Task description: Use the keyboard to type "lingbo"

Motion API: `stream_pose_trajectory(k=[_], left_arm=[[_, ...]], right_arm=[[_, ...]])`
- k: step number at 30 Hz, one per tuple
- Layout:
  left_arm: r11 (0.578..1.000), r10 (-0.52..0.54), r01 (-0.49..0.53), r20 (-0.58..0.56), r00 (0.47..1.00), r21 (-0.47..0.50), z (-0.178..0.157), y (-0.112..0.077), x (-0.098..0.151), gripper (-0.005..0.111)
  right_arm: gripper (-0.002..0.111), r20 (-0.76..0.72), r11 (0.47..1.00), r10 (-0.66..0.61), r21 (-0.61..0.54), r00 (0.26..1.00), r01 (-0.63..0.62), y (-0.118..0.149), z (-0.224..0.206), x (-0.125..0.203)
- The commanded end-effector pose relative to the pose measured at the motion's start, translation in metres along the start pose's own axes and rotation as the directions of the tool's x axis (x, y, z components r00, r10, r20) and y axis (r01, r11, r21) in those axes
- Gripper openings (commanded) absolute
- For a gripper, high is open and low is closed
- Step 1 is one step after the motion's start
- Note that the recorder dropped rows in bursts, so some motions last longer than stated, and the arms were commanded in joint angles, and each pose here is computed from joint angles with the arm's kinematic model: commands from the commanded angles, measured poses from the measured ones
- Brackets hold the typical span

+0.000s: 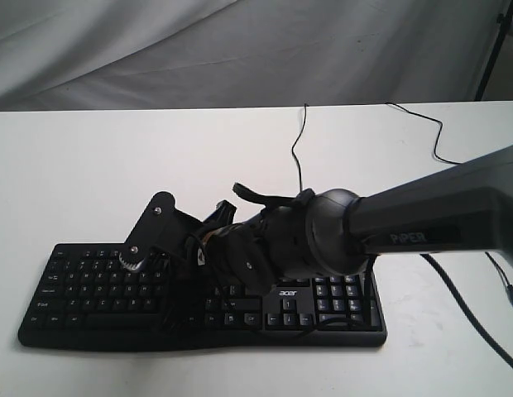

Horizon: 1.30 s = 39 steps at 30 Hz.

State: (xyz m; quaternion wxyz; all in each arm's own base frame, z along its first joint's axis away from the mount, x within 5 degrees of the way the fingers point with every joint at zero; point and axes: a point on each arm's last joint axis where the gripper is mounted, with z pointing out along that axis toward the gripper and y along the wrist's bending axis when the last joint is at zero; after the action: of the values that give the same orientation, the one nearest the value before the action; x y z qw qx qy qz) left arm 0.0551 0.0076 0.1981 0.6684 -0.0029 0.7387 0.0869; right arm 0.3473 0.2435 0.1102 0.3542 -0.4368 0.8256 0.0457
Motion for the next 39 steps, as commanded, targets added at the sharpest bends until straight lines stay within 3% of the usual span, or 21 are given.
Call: stream_pose_trajectory(k=[1,10,21,29,39], left_arm=[[1.000,-0.003,0.003,-0.003,1.000,0.004,0.001,0.000,0.001,0.001],[1.000,-0.003,0.003,-0.003,1.000,0.004,0.001,0.000,0.001,0.001],[1.000,-0.003,0.003,-0.003,1.000,0.004,0.001,0.000,0.001,0.001],[1.000,-0.003,0.003,-0.003,1.000,0.004,0.001,0.000,0.001,0.001],[1.000,-0.003,0.003,-0.003,1.000,0.004,0.001,0.000,0.001,0.001]], right_arm=[[0.000,-0.017,1.000,-0.010,-0.007,1.000,0.010,-0.001,0.000,0.001],[0.000,-0.025,1.000,-0.010,-0.010,1.000,0.010,0.000,0.003,0.003],[0.000,0.008,1.000,-0.016,-0.006,1.000,0.016,-0.006,-0.024,-0.015],[0.000,0.033,0.993,-0.093,-0.070,0.995,0.095,0.032,-0.035,-0.033],[0.000,0.039,0.993,-0.093,-0.070,0.995,0.096,0.040,-0.018,-0.026]])
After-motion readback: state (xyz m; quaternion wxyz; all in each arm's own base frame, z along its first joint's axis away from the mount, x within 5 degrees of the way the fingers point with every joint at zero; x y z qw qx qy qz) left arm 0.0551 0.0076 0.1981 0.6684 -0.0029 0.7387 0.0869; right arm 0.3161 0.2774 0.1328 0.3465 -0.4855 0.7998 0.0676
